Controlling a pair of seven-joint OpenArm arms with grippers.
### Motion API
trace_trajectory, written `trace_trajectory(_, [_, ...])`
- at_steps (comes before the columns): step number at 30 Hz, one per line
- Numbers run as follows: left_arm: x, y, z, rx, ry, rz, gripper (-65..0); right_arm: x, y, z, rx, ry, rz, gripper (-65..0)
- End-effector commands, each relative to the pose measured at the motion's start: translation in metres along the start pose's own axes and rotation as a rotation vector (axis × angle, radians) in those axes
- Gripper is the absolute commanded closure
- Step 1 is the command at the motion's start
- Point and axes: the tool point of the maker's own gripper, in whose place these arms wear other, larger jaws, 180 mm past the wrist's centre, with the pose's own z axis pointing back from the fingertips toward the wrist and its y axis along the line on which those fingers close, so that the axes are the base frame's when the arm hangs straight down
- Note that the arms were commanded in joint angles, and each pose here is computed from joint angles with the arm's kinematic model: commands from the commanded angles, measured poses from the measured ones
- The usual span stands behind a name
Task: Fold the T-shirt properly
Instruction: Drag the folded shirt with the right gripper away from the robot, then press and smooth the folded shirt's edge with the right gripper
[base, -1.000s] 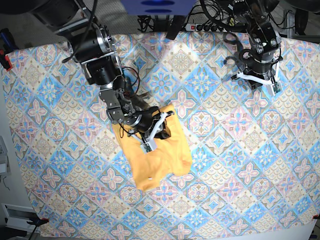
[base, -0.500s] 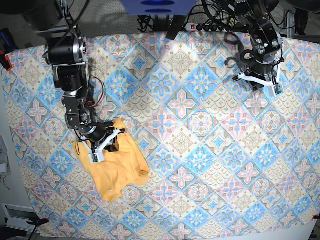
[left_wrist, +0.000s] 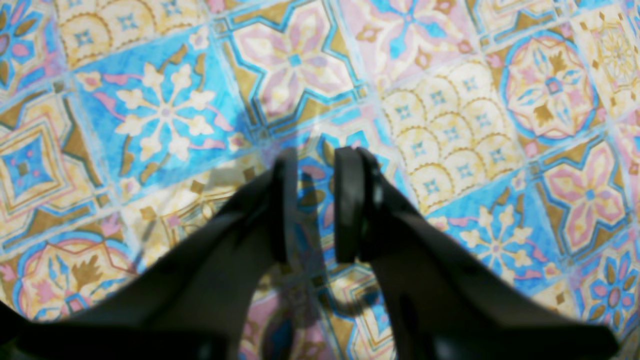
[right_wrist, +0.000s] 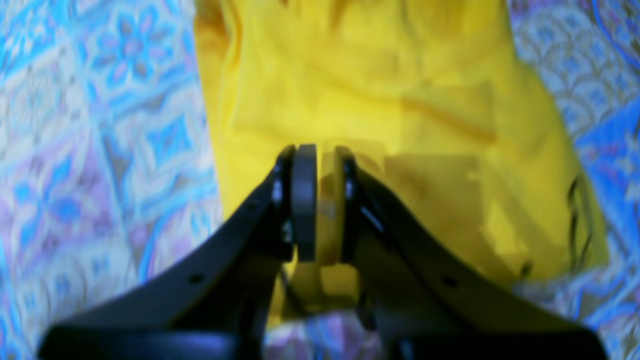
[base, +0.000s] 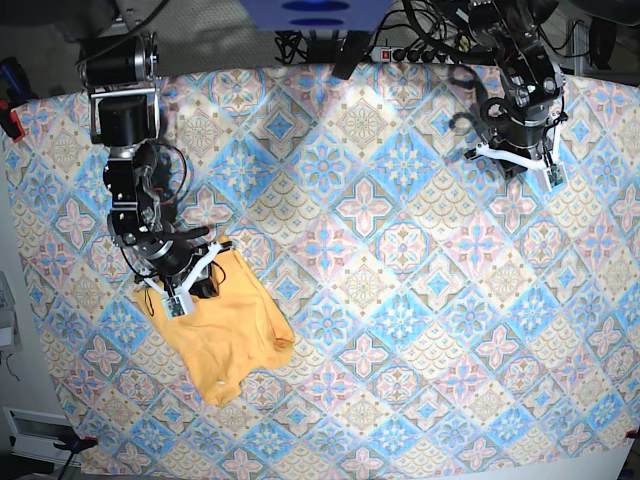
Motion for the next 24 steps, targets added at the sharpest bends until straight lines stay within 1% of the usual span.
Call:
trace_trajectory(1, [0.012, -0.003, 0.002, -0.009, -0.041, -0.003, -13.1, 0.025, -0.009, 0.007, -0.019, -0.076, 0.003, -6.7])
trace_trajectory(4, [0.013, -0.004, 0.001, -0.011, -0.043, -0.001, -13.1, 0.006, -0.015, 0.020, -0.047, -0.056, -0.025, -6.7])
trace_trajectory(7, [0.012, -0.005, 0.001, -0.013, -0.042, 0.001, -13.1, -0.012, -0.016, 0.027, -0.058, -0.034, -0.046, -6.7])
trace_trajectory(15, [0.013, -0.005, 0.001, -0.013, -0.042, 0.000, -13.1, -0.057, -0.006, 0.038, -0.048, 0.045, -0.071, -6.7])
trace_trajectory(21, [0.013, -0.005, 0.001, -0.013, -0.044, 0.000, -13.1, -0.068, 0.002, 0.035, -0.032, 0.069, -0.082, -6.9])
trace_trajectory(24, [0.014, -0.005, 0.001, -0.013, -0.044, -0.001, -13.1, -0.069, 0.026, 0.025, 0.013, 0.072, -0.093, -6.9])
